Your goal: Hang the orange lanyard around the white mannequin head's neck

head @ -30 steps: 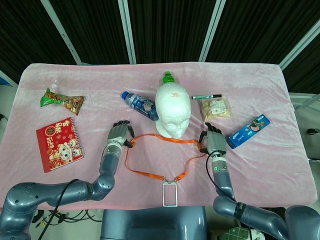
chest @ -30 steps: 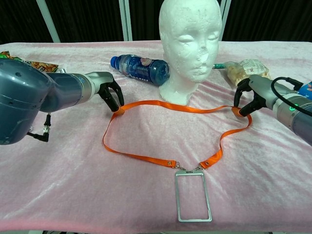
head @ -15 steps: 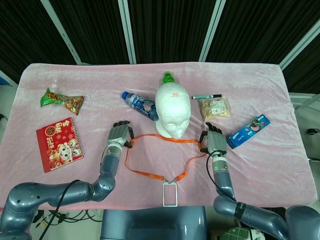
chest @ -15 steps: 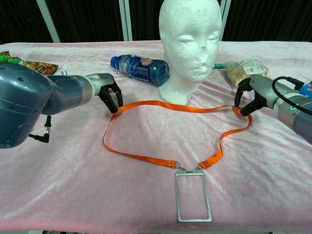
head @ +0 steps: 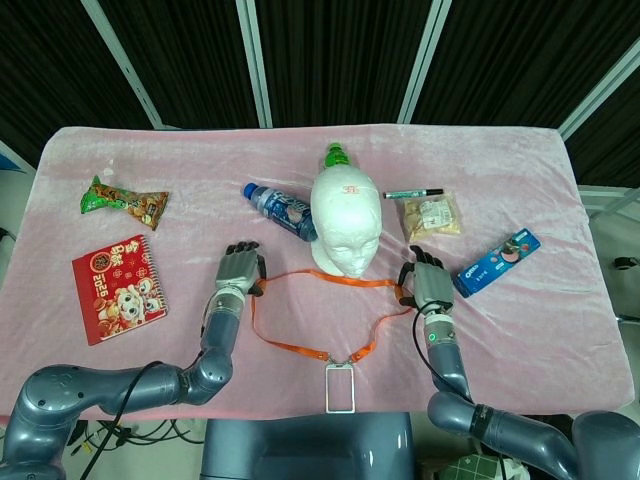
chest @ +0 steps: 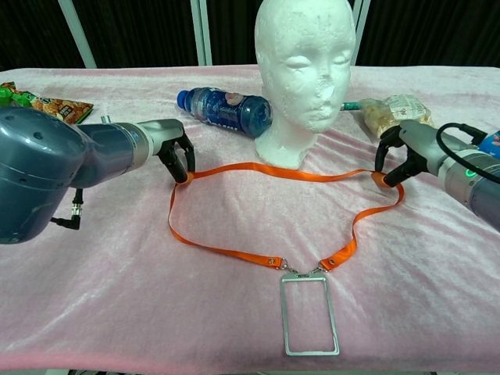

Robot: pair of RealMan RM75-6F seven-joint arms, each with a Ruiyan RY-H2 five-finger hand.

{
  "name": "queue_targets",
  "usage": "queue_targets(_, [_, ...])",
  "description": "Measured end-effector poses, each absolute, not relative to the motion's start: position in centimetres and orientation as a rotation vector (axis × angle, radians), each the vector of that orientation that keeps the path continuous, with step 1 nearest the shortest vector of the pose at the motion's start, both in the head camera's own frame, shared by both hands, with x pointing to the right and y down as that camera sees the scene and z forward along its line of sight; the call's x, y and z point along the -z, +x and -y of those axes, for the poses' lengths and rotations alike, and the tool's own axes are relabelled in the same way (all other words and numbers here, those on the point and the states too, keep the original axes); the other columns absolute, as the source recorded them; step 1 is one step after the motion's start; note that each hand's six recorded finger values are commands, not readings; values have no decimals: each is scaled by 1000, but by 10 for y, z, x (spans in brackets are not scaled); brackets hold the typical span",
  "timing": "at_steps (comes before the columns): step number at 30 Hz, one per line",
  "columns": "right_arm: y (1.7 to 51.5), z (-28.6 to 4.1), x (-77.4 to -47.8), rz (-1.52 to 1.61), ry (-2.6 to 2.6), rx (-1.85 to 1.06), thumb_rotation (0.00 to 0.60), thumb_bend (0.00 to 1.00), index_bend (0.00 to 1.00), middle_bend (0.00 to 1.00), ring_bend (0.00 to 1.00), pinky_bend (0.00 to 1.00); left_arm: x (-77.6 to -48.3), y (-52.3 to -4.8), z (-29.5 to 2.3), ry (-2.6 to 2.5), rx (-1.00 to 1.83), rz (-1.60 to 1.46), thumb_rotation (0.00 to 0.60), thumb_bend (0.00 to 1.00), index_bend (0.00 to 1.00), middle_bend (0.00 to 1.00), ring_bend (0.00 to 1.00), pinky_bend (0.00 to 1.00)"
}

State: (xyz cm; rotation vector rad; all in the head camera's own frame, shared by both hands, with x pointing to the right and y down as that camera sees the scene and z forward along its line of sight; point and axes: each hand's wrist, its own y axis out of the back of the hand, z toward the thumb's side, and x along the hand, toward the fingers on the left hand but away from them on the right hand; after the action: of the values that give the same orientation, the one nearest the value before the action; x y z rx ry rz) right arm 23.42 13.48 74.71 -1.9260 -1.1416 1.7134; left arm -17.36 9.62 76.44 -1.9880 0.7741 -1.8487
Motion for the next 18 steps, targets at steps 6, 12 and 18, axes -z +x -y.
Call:
queue_targets(6, [232,-134,-743,1149,-1935,-1698,600,452,755,103,143,142,-759,-166,-97,-2056,1809,-815,600,480,597,143,0,0])
queue_targets(12, [230,-135,-736,1166,-1965,-1674,600,452,764,103,149,142,-746,-157,-101,-2159,1729,-851,600,480,602,143,0,0])
queue_targets(18, [229,-137,-720,1190,-2003,-1619,600,452,771,103,150,142,-723,-157,-101,-2220,1619,-861,600,480,603,144,0,0])
